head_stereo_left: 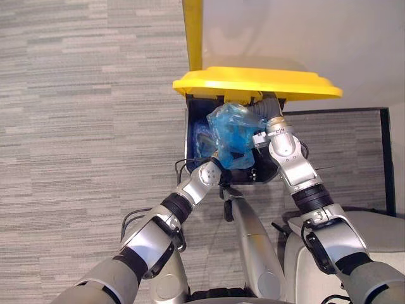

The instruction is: Gather rubbish on tea table into small bin, then transfer packed bag to large trash can.

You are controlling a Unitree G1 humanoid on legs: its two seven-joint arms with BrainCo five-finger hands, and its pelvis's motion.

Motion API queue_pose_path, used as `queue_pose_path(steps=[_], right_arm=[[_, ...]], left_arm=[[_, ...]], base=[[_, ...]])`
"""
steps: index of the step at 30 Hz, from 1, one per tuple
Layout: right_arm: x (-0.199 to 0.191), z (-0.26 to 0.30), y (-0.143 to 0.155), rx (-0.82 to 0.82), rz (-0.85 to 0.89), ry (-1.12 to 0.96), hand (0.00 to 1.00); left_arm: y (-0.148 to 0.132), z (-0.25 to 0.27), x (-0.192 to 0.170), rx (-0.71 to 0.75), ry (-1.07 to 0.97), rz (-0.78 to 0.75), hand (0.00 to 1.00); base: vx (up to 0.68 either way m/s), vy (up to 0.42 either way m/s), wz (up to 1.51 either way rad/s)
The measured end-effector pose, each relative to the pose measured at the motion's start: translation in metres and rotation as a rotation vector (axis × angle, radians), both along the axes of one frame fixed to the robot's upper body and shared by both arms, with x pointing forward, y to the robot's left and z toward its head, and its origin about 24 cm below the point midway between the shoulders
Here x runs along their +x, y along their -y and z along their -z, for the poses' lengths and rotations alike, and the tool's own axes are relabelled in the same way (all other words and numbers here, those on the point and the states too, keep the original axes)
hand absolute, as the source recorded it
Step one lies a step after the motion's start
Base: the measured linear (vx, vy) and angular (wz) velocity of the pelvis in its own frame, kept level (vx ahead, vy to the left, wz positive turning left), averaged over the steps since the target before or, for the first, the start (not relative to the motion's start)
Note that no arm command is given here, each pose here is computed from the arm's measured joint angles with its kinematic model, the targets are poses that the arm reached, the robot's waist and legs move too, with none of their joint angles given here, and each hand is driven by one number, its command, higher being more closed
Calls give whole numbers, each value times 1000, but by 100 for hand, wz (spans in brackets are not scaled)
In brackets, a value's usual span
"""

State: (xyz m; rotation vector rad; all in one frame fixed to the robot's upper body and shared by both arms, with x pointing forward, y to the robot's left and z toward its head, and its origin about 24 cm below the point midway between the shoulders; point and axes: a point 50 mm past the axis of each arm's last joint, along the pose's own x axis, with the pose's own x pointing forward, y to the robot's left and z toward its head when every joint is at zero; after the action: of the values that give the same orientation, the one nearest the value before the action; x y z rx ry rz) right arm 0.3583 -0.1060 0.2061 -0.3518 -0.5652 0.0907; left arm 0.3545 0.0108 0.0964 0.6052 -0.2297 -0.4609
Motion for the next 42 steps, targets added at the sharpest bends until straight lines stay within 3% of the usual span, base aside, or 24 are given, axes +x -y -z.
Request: queue_pose_path(steps=[5,10,24,33,38,42], right_arm=[[-11,-14,-13,34,-48,71,0],[-16,-20,-17,33,-74,105,0],[-21,-14,-14,27,-70,115,0],[-28,42,7,-33,11,-45,0],[-41,97,29,-60,82,-231,0],[-52,146,47,-116,141,-414,0]], left_arm=[[-16,5,10,0,-42,-141,0],[-17,9,9,22,-54,-184,0],[-9,18,0,-2,-77,-165,0],[-4,16,-15,-110,-58,-103,0],[-27,28,-32,-173,-71,-68,0],[-67,66,-52,-190,-191,-132,0]], base=[[10,-10,12],[4,-17,10],[3,-1,0],[9,-13,12],[24,-28,25],[25,-6,20]])
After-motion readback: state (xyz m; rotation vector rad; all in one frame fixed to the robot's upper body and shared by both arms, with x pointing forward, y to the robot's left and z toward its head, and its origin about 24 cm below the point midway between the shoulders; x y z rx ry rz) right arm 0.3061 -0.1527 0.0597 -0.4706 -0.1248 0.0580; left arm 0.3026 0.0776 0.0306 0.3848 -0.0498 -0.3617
